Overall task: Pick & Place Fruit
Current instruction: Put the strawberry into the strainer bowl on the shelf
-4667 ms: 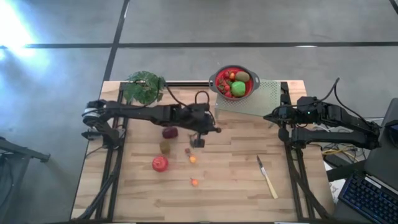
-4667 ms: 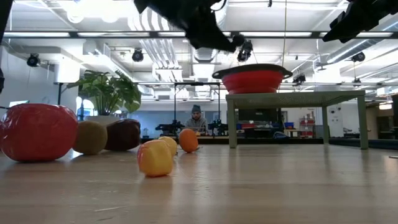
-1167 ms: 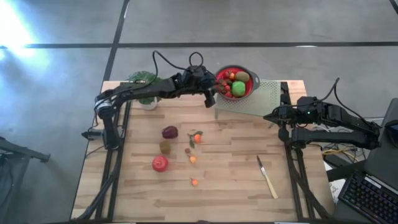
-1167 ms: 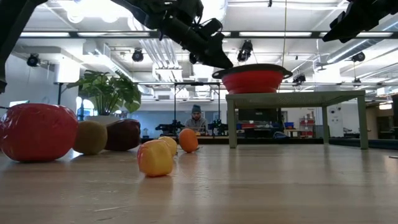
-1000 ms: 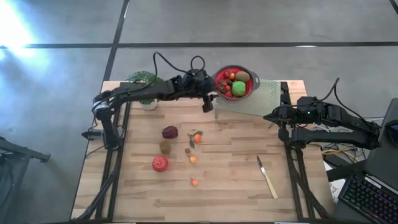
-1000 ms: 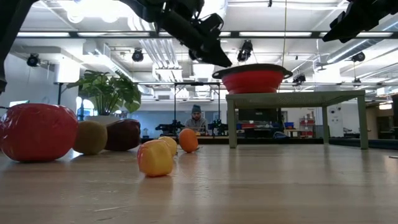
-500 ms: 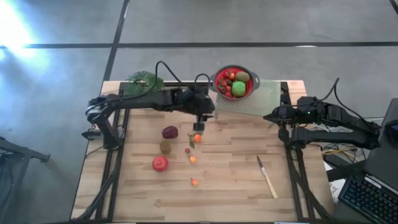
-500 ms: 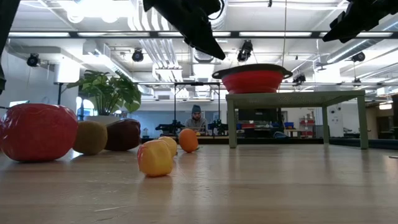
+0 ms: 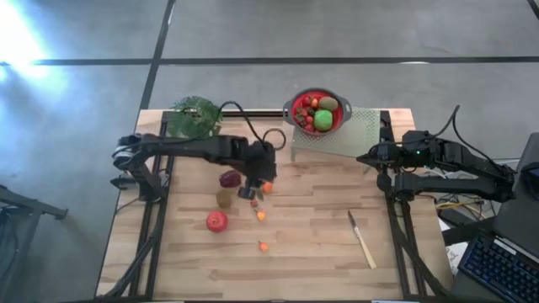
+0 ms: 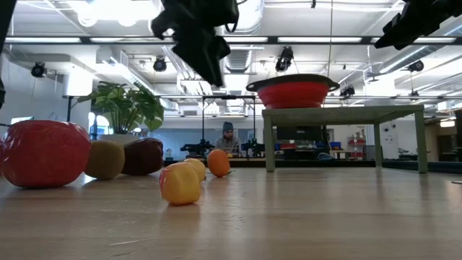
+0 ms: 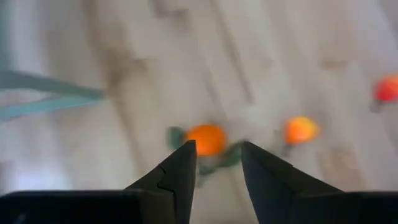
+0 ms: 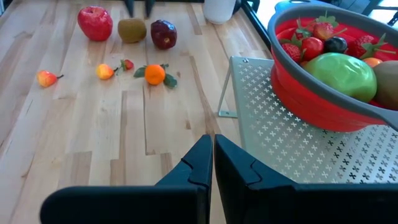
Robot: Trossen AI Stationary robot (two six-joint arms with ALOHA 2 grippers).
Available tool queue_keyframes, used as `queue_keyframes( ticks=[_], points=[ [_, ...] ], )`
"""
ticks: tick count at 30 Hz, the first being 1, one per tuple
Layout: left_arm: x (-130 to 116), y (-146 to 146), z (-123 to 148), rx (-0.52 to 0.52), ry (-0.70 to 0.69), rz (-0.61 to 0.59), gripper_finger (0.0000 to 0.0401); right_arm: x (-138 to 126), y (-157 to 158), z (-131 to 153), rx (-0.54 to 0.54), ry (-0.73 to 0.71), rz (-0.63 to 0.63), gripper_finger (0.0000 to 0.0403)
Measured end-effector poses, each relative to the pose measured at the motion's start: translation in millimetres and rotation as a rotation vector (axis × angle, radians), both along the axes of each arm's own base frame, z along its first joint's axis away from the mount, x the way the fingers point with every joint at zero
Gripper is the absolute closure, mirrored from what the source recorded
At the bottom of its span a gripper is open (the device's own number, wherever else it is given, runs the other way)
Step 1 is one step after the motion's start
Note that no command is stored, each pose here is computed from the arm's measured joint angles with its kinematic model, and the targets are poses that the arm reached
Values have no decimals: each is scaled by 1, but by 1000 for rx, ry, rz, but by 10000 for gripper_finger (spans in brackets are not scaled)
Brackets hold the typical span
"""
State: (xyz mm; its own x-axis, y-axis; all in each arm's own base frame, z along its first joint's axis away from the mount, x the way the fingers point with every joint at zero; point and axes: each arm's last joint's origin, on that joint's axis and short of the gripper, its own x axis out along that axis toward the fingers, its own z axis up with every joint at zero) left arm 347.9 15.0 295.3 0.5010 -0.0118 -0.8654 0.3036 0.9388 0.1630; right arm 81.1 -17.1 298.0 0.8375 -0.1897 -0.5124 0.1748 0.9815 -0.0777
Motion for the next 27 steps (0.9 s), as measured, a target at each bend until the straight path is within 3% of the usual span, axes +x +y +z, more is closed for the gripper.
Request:
queue_keyframes(
  ticks=[9,14,22,27],
  points=[
    [-8,-43,-36,-40,85,-141,280,0,0,0,0,0,0,390],
    [-9,-59,-57,-40,51,-188,287,0,0,0,0,0,0,390],
    [-14,-61,-86,-4,16,-251,297,0,0,0,0,0,0,390],
    [-18,-58,-101,99,11,-277,306,0,0,0,0,0,0,390]
  ],
)
